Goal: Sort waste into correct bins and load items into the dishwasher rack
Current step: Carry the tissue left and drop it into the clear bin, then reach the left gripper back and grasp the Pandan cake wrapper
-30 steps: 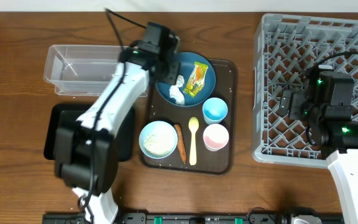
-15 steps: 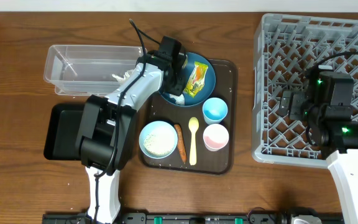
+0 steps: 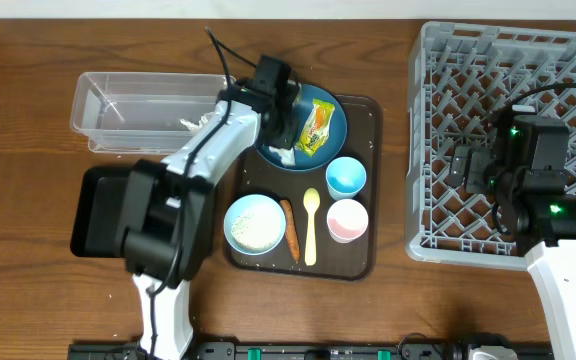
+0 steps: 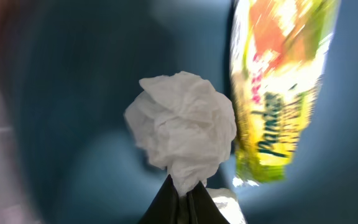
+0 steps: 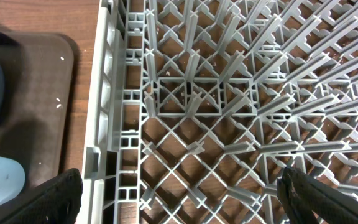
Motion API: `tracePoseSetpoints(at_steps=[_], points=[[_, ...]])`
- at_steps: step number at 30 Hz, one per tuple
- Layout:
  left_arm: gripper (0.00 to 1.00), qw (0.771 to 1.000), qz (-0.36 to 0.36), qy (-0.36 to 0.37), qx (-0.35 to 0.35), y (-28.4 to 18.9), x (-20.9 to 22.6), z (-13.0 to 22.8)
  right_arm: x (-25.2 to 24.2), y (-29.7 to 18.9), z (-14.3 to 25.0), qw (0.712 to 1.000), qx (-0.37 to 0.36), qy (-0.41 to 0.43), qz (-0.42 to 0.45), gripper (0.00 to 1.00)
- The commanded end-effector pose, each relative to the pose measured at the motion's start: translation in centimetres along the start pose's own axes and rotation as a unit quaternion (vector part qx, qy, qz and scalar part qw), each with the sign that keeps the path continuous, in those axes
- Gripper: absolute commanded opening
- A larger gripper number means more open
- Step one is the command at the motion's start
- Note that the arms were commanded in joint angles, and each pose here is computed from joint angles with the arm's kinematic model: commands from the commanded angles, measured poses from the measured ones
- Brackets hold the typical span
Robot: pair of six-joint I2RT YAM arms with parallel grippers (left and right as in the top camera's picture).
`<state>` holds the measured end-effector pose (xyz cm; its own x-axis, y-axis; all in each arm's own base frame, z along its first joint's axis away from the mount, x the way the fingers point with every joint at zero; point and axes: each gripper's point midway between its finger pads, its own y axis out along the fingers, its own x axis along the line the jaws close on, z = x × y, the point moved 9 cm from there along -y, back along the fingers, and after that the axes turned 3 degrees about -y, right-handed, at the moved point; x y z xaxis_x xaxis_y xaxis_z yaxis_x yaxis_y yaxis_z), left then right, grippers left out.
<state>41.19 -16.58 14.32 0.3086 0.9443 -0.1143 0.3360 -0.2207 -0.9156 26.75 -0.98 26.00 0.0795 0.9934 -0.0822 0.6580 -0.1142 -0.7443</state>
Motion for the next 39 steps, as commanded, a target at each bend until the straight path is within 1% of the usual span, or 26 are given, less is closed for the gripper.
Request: tracePoseSetpoints(at_steps=[1,5,7,10,14,15,18,20,21,23,24,28,30,35,39], points=[[0.06,0.993,-0.061,-0.006,-0.096,-7.4,1.3,-2.0,0.2,-0.6,-0.6,1.000,-0.014,-0.010,0.000,0.99],[0.06,0.980,-0.130,-0.035,-0.144,-11.6,4.1,-2.5,0.2,-0.6,-0.6,1.000,-0.013,-0.010,0.000,0.99],[0.06,0.976,-0.145,-0.054,-0.152,-12.6,5.8,-2.5,0.2,-0.6,-0.6,1.000,-0.013,-0.010,0.000,0.99],[0.06,0.973,-0.160,-0.081,-0.143,-12.5,8.4,-2.1,0.2,-0.6,-0.6,1.000,-0.014,-0.010,0.000,0.99],[0.08,0.971,-0.176,-0.114,-0.116,-11.2,11.4,-1.3,0.2,-0.6,-0.6,1.000,-0.013,-0.010,0.000,0.99],[0.12,0.970,-0.179,-0.120,-0.109,-10.8,12.0,-1.1,0.2,-0.6,-0.6,1.000,-0.014,-0.010,0.000,0.99],[0.29,0.970,-0.184,-0.131,-0.094,-9.8,13.1,-0.8,0.2,-0.6,-0.6,1.000,-0.013,-0.010,0.000,0.99],[0.38,0.969,-0.184,-0.131,-0.098,-9.7,13.3,-0.9,0.2,-0.6,-0.6,1.000,-0.013,-0.010,0.000,0.99],[0.45,0.969,-0.185,-0.132,-0.103,-9.8,13.3,-1.1,0.2,-0.6,-0.6,1.000,-0.013,-0.010,0.000,0.99],[0.48,0.970,-0.169,-0.127,-0.117,-10.2,12.8,-1.5,0.2,-0.6,-0.6,1.000,-0.013,-0.010,0.000,1.00],[0.49,0.974,-0.146,-0.122,-0.125,-10.3,12.2,-1.7,0.2,-0.6,-0.6,1.000,-0.013,-0.010,0.000,0.99],[0.49,0.986,-0.017,-0.089,-0.141,-10.3,8.6,-2.6,0.2,-0.6,-0.6,1.000,-0.013,-0.010,0.000,0.99],[0.50,0.988,0.027,-0.070,-0.136,-9.7,6.7,-2.8,0.2,-0.6,-0.6,1.000,-0.013,-0.010,0.000,0.99],[0.50,0.993,0.053,-0.007,-0.103,-7.0,2.4,-2.5,0.2,-0.6,-0.6,1.000,-0.014,-0.010,0.000,0.99],[0.50,0.996,0.064,0.011,-0.067,-4.0,0.3,-1.9,0.2,-0.6,-0.6,1.000,-0.013,-0.010,0.000,0.99]])
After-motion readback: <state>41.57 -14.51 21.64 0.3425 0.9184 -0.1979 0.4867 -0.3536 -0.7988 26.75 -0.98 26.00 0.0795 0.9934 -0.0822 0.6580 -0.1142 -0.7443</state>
